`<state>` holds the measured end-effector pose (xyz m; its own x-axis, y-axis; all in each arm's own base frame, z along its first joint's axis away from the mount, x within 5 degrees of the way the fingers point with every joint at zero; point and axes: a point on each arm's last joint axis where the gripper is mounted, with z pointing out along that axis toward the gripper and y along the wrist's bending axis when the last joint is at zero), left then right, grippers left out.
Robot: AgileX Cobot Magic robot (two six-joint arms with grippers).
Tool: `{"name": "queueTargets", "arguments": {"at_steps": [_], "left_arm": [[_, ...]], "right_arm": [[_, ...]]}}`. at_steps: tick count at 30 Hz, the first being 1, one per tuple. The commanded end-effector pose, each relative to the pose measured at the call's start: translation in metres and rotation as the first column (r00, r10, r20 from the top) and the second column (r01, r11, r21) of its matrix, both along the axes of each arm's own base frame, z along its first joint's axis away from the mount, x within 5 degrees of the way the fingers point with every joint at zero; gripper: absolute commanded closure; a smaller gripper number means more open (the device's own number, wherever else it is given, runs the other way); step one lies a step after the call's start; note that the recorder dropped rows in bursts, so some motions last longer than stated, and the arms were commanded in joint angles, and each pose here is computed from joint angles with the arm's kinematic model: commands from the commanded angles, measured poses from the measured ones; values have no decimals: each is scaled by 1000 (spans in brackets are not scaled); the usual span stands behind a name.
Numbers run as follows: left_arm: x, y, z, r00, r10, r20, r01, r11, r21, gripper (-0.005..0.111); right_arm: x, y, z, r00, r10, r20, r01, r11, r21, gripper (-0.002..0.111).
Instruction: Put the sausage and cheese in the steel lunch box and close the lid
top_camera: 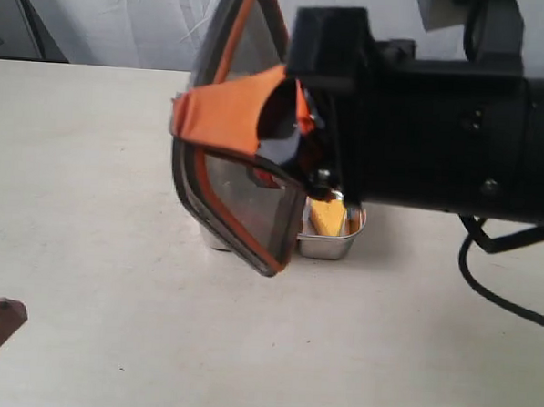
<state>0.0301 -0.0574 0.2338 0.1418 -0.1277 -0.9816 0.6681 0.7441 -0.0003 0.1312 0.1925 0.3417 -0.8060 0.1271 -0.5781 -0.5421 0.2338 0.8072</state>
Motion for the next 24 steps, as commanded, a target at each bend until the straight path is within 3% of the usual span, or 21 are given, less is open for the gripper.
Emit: {"name": "queueTargets", "arguments": {"at_steps": [1,7,10,13,20,24], "left_arm": [[0,2,4,999,31,41,-32,999,12,48],[-1,5,25,995,66,69,-66,998,-6,48],[7,11,44,984,161,80,-167,984,69,52],[16,11,64,980,184,77,-192,976,105,53],[41,-5,64,996,-7,-92,20,991,133,53],[45,-10,61,992,-79,-103,95,982,165,53]], "right_arm": [[3,25,26,996,45,82,-48,998,33,109],[4,54,36,986,118,119,-123,992,35,109],[5,58,32,985,127,118,-130,991,24,109],[7,59,32,986,114,120,-117,993,20,109],[14,64,40,987,83,137,-88,996,30,109],[16,67,47,986,77,150,-85,995,44,109]]}}
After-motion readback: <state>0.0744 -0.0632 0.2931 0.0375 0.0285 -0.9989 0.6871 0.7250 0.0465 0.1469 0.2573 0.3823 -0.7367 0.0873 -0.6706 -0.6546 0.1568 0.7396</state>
